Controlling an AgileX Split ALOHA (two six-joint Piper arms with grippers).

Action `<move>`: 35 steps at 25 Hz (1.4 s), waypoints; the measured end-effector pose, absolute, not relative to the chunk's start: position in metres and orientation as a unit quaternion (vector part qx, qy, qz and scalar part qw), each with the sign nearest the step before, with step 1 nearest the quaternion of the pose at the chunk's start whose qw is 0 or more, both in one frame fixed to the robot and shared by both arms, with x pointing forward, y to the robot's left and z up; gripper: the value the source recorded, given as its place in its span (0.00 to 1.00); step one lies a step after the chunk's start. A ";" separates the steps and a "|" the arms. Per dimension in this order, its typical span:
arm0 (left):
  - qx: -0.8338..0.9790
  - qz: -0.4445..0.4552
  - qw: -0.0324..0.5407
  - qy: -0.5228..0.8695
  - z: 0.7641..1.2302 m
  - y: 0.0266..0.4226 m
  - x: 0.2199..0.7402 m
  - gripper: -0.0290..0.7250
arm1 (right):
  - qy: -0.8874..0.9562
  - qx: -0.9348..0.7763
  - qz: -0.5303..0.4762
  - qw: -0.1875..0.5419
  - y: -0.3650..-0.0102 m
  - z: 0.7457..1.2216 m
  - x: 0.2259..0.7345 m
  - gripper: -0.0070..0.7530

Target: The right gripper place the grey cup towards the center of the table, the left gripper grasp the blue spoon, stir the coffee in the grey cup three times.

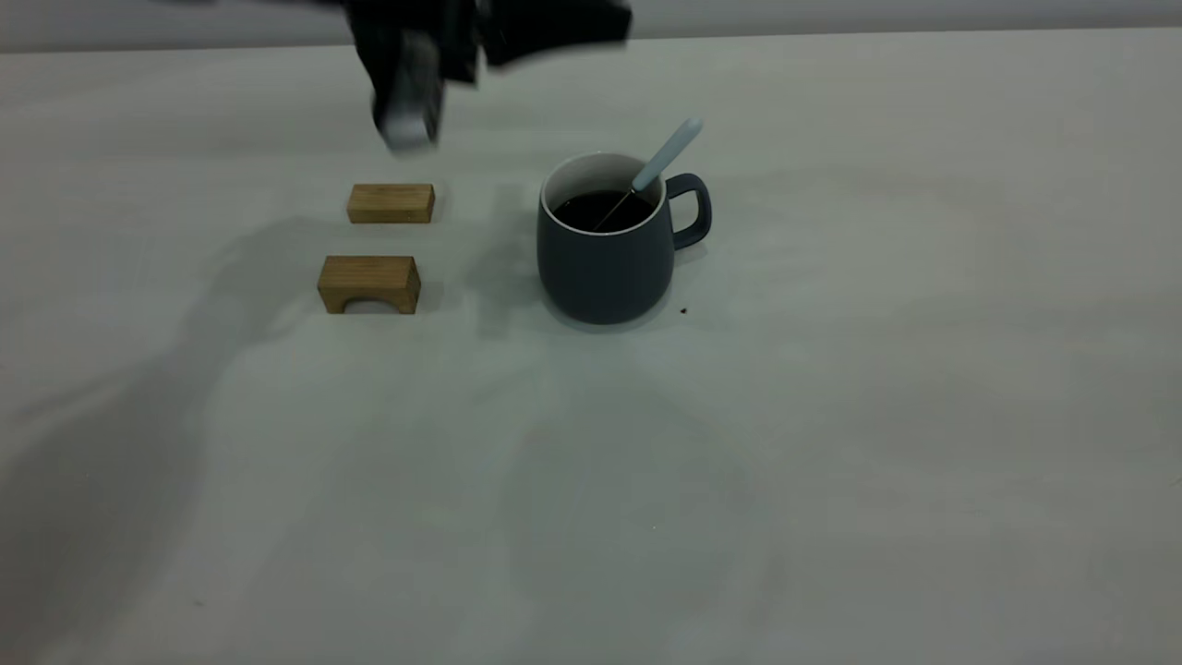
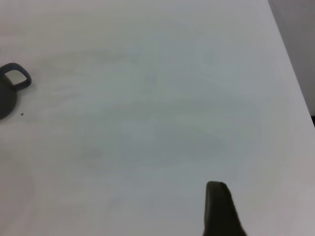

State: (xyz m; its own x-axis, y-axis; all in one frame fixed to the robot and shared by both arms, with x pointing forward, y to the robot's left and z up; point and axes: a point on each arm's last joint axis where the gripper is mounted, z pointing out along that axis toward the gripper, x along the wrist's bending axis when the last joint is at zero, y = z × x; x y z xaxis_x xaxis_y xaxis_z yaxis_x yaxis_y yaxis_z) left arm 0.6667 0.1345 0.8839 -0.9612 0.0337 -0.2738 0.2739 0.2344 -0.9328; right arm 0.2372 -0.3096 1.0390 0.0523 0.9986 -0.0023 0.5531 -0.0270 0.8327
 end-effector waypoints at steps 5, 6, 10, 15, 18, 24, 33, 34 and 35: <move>0.243 -0.575 0.190 0.758 0.950 0.138 0.658 0.69 | 0.607 0.639 0.324 0.343 -0.310 1.039 0.237 0.66; 0.269 -0.566 0.206 0.752 0.961 0.139 0.655 0.69 | 0.607 0.639 0.324 0.343 -0.310 1.039 0.237 0.66; 0.354 -0.530 0.269 0.722 1.020 0.143 0.639 0.68 | 0.607 0.639 0.324 0.343 -0.310 1.039 0.237 0.66; 0.413 -0.499 0.339 0.682 1.095 0.149 0.608 0.67 | 0.607 0.639 0.324 0.343 -0.310 1.039 0.237 0.66; 0.472 -0.451 0.397 0.646 1.135 0.159 0.585 0.67 | 0.607 0.639 0.324 0.343 -0.310 1.039 0.237 0.66; 0.682 -0.145 0.500 0.513 1.202 0.215 0.525 0.67 | 0.607 0.639 0.324 0.343 -0.310 1.039 0.237 0.66; 0.712 0.164 0.380 0.567 1.233 0.277 0.401 0.67 | 0.607 0.639 0.324 0.343 -0.310 1.039 0.237 0.66; 0.708 0.187 0.363 0.576 1.230 0.281 0.387 0.67 | 0.607 0.639 0.324 0.343 -0.310 1.039 0.237 0.66; 0.704 0.198 0.348 0.587 1.223 0.284 0.377 0.67 | 0.607 0.639 0.324 0.343 -0.310 1.039 0.237 0.66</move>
State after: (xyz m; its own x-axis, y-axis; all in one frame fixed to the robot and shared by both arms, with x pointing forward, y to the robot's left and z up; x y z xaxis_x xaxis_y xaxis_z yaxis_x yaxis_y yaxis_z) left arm 0.3766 0.2841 1.2233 0.2330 0.9637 -0.1300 0.6888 -0.0691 0.7217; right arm 0.2372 -0.3096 1.0390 0.0523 0.9986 -0.0023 0.5531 -0.0270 0.8327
